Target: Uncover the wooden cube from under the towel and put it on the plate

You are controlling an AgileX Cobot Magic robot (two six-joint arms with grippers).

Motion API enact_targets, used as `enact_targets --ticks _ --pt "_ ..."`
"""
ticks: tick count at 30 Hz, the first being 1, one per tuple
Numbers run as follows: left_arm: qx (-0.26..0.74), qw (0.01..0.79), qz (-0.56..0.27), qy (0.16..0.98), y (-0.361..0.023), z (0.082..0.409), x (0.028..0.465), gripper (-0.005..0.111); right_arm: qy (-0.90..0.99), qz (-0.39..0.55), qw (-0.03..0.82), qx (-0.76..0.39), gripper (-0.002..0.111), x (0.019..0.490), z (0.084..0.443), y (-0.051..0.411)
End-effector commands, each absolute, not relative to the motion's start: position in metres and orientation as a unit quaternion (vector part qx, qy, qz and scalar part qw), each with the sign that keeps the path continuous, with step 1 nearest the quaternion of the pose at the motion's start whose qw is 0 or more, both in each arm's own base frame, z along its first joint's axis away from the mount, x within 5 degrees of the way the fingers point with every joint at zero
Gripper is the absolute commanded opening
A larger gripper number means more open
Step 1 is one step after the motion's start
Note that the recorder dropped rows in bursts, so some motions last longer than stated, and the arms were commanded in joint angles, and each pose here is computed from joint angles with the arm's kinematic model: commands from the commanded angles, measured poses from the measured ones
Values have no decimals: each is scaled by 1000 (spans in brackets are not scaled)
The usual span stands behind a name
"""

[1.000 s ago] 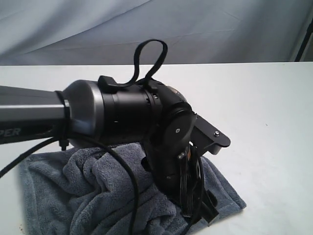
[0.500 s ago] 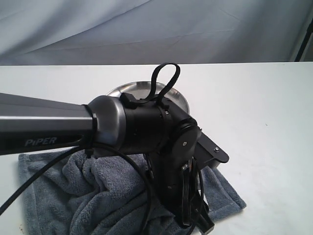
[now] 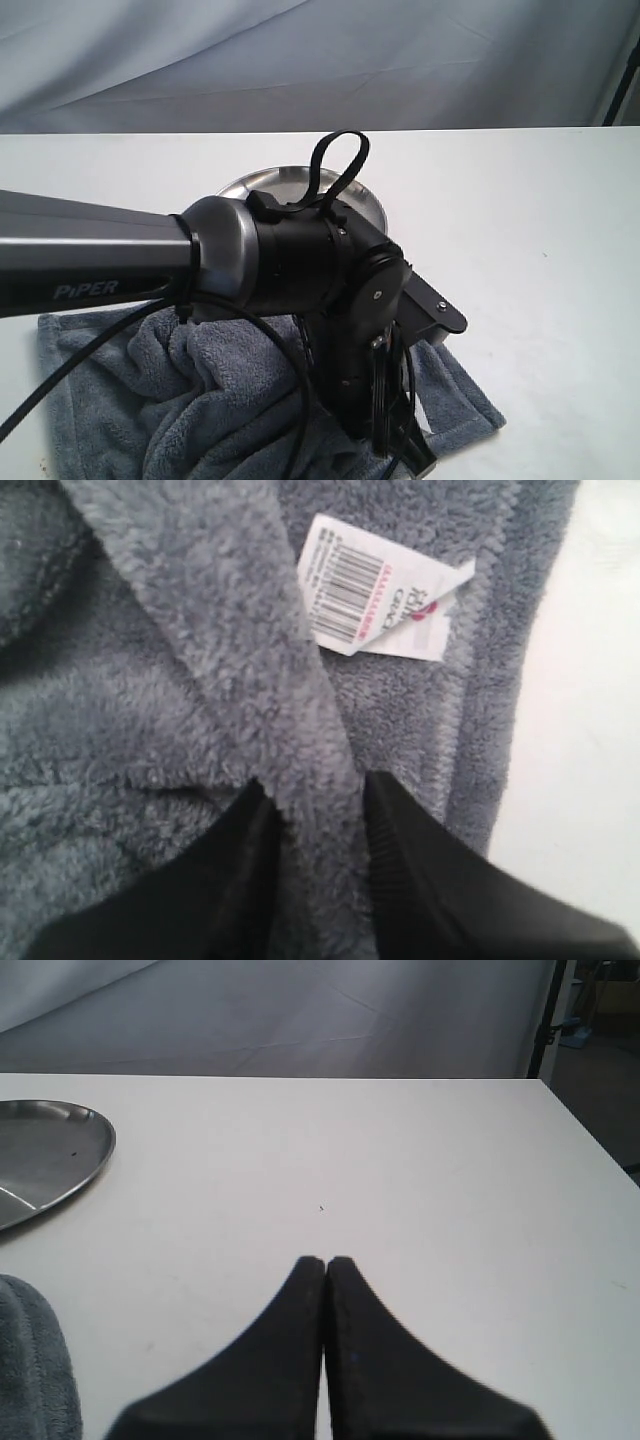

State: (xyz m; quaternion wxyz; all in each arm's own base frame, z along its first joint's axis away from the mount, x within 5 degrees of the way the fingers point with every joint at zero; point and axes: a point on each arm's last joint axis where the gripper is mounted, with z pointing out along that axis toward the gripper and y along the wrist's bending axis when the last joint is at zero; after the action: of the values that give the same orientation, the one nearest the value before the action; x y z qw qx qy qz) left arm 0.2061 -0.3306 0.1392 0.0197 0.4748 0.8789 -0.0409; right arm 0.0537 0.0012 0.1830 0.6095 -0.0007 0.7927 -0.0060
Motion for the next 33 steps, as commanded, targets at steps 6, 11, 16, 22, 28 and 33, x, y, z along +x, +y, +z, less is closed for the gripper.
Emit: enact_targets --ticks 6,11,16,22,28,33 --pt "471 52 -57 879 -337 140 209 33 792 -3 610 3 0 53 182 1" --pt "471 48 -56 879 -336 139 208 48 792 -3 610 3 0 53 182 1" --pt "471 49 -56 879 -337 137 209 58 792 -3 610 3 0 53 182 1" --pt "475 36 -46 878 -337 123 209 38 792 -3 610 3 0 53 182 1" --pt "473 35 -49 879 -337 125 209 1 792 -3 610 3 0 53 182 1" --pt "475 41 -53 878 -337 133 208 0 792 -3 610 3 0 53 182 1"
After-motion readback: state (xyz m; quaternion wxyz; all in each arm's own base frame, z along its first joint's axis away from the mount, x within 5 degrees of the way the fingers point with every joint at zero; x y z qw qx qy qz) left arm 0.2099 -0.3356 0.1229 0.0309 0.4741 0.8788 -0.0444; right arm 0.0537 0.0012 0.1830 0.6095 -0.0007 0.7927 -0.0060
